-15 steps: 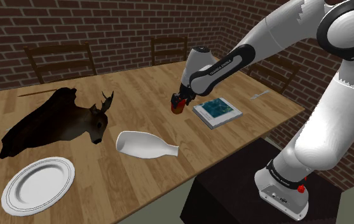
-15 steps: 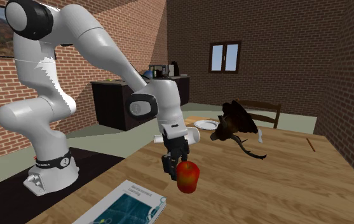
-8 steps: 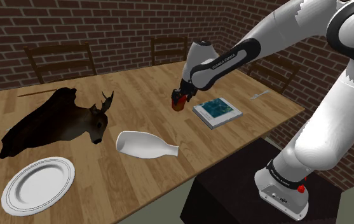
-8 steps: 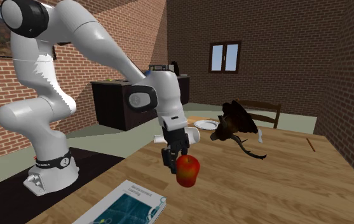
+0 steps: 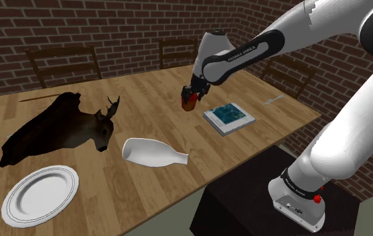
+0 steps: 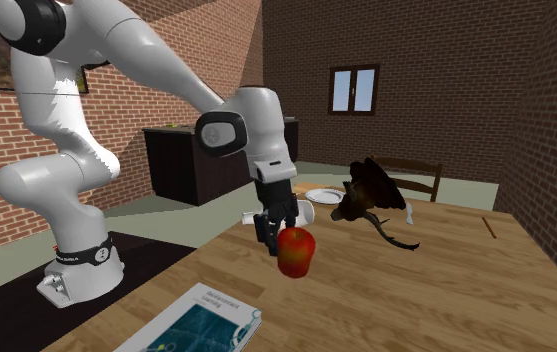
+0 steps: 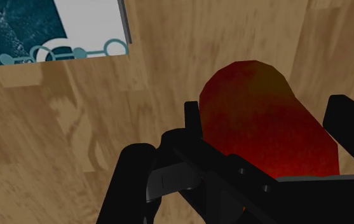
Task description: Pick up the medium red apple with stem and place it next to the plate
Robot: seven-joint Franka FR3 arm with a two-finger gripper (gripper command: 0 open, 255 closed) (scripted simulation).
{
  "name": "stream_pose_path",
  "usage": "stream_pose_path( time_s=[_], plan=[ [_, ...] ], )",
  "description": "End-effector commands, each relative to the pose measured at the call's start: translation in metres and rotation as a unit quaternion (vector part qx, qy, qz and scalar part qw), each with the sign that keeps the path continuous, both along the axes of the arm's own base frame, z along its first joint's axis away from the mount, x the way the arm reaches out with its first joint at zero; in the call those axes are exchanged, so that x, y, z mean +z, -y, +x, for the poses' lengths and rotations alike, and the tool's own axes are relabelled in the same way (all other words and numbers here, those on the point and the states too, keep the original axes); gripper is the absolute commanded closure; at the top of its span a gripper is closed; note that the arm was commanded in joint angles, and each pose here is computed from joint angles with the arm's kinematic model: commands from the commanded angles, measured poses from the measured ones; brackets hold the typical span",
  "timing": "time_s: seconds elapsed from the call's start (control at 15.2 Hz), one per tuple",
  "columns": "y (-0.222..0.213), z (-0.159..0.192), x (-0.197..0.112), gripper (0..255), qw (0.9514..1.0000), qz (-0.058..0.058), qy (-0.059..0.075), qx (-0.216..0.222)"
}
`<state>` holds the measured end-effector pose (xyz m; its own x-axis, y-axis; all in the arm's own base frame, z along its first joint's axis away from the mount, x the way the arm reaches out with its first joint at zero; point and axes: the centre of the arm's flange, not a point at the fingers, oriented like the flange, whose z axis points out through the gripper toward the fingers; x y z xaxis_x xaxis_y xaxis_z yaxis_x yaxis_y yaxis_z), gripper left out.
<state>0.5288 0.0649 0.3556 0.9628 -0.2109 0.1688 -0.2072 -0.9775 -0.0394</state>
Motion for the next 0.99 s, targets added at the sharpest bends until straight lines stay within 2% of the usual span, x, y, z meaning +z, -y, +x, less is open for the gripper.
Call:
stream_pose_path(
  time_s=[0.0, 0.92],
  plan=[
    [0.001, 0.0, 0.01, 255, 1.0, 0.0, 0.0, 0.0],
    [0.001, 0.0, 0.084, 255, 1.0, 0.0, 0.0, 0.0]
  ],
)
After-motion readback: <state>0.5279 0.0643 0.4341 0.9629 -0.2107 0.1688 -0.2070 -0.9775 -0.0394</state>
